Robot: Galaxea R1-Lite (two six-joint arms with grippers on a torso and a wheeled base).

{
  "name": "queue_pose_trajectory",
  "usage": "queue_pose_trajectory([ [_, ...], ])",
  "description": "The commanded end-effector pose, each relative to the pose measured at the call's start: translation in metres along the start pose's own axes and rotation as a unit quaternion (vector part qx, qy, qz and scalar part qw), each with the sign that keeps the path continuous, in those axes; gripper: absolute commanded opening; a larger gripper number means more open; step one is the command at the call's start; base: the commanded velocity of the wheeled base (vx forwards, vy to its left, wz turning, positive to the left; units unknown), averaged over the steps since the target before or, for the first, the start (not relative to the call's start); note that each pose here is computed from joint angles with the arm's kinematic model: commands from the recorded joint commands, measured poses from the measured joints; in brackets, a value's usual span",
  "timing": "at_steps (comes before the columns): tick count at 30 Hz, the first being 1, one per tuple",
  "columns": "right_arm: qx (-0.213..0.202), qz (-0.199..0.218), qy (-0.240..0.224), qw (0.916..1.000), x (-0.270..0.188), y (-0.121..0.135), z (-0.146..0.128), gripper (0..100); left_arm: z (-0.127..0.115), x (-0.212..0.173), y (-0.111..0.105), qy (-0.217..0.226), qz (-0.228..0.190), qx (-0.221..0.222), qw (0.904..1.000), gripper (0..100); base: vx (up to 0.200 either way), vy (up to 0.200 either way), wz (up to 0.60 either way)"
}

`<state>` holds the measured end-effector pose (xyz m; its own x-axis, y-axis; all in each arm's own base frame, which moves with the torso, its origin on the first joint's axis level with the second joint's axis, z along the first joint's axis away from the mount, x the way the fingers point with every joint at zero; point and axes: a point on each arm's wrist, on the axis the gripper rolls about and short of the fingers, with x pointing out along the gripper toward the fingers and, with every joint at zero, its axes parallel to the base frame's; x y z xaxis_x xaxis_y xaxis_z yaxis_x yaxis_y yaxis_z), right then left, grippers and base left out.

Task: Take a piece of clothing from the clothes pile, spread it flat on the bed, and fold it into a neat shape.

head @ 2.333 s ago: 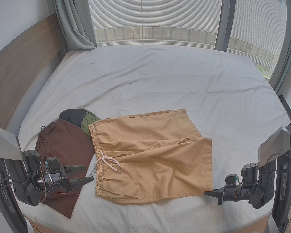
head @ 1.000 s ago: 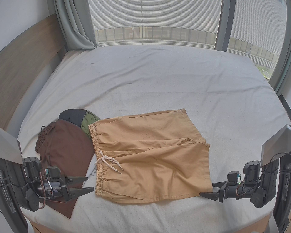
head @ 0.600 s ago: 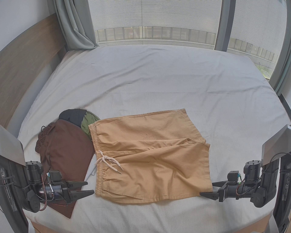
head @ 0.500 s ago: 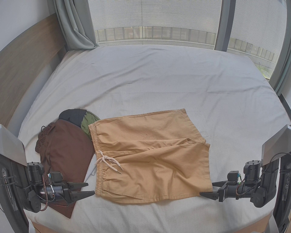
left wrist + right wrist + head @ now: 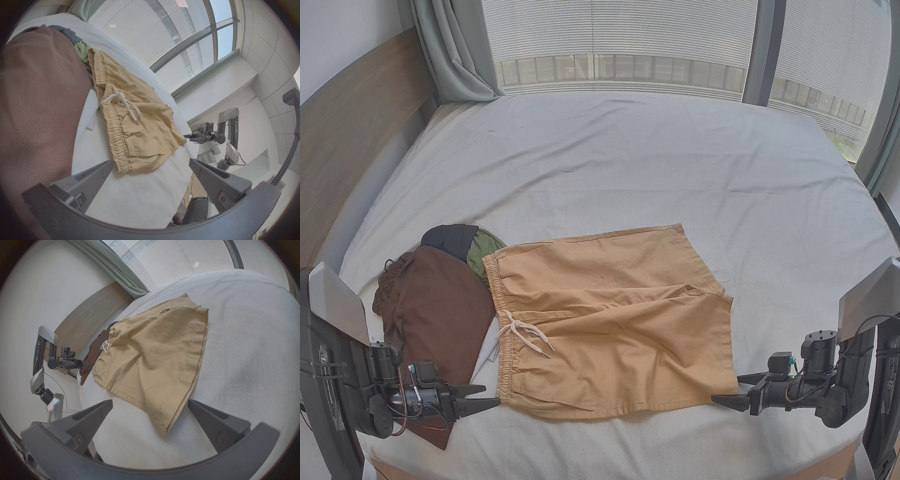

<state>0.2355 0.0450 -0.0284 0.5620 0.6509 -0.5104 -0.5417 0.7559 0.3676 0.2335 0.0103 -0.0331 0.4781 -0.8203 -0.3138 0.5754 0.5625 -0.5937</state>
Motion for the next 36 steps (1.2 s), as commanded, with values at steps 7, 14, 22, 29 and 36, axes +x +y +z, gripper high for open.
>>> queue_pose_trajectory([
  [7, 0.001, -0.001, 0.000, 1.0000, 0.000, -0.001, 0.000, 100, -0.006, 0.008, 0.013, 0.006, 0.021, -0.016, 0.9996, 100, 0.000, 0.000, 0.00],
  [14, 0.001, -0.001, 0.000, 1.0000, 0.001, -0.001, 0.000, 100, -0.004, 0.017, 0.016, 0.009, 0.043, -0.030, 0.9986, 100, 0.000, 0.000, 0.00],
  [22, 0.002, -0.001, 0.000, 1.0000, 0.001, -0.002, 0.000, 100, -0.002, 0.025, 0.011, 0.014, 0.042, -0.060, 0.9972, 100, 0.000, 0.000, 0.00],
  [29, 0.000, 0.000, -0.003, 1.0000, 0.001, -0.001, 0.001, 100, -0.002, 0.032, 0.012, 0.014, 0.057, -0.066, 0.9961, 100, 0.000, 0.000, 0.00],
  [36, 0.000, -0.001, -0.003, 1.0000, 0.000, -0.001, 0.001, 100, -0.002, 0.040, 0.008, 0.020, 0.057, -0.074, 0.9954, 100, 0.000, 0.000, 0.00],
])
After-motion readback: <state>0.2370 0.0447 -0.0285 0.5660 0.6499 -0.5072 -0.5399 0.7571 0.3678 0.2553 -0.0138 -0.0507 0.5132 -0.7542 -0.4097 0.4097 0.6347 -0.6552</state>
